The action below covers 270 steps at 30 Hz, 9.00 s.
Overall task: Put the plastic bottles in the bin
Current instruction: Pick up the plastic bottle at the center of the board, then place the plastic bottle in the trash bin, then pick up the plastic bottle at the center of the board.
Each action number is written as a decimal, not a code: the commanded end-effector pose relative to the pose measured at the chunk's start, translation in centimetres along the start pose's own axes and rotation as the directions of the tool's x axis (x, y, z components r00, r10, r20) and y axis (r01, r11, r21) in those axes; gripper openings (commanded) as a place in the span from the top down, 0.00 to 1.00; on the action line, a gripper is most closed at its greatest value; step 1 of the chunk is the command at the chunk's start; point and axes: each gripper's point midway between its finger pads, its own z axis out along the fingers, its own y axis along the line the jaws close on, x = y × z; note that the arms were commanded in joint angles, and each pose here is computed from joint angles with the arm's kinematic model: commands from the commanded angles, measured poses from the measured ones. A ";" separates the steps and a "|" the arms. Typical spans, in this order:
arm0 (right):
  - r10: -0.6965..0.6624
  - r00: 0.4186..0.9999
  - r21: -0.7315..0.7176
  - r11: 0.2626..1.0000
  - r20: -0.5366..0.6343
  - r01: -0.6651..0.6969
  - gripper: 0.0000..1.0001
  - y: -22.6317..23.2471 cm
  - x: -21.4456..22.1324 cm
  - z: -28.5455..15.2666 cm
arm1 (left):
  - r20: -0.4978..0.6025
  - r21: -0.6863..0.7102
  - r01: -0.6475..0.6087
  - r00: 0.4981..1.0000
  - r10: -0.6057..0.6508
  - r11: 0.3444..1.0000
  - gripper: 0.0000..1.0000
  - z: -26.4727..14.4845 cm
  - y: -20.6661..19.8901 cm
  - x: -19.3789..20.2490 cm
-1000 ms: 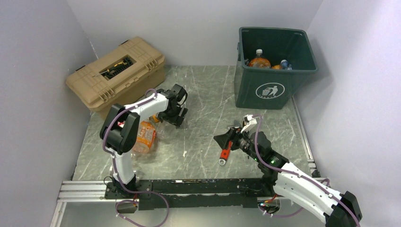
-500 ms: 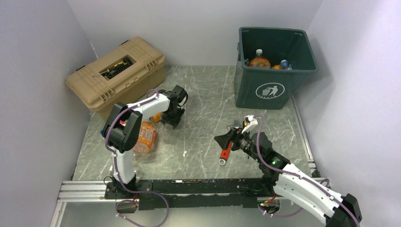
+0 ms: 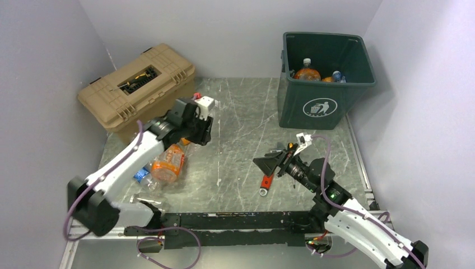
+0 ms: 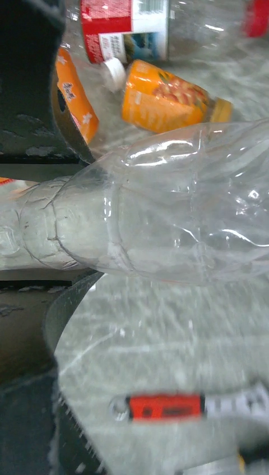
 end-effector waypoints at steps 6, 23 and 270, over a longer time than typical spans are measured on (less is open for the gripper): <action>-0.144 0.988 -0.407 0.900 0.056 0.154 0.08 13.2 -7.2 -0.6 | 0.511 0.475 -0.351 0.856 0.072 0.807 0.57 -10.4 -9.5 -2.2; -0.271 0.951 -0.328 0.894 0.148 0.305 0.10 20.4 -11.5 5.7 | 0.768 0.453 -0.583 0.639 0.037 0.675 0.60 -15.4 -11.7 -0.7; -0.278 0.957 -0.150 0.946 0.084 0.288 0.32 10.2 -6.5 0.5 | 0.540 0.473 -0.284 0.841 -0.020 0.834 0.54 -10.7 -6.4 -5.0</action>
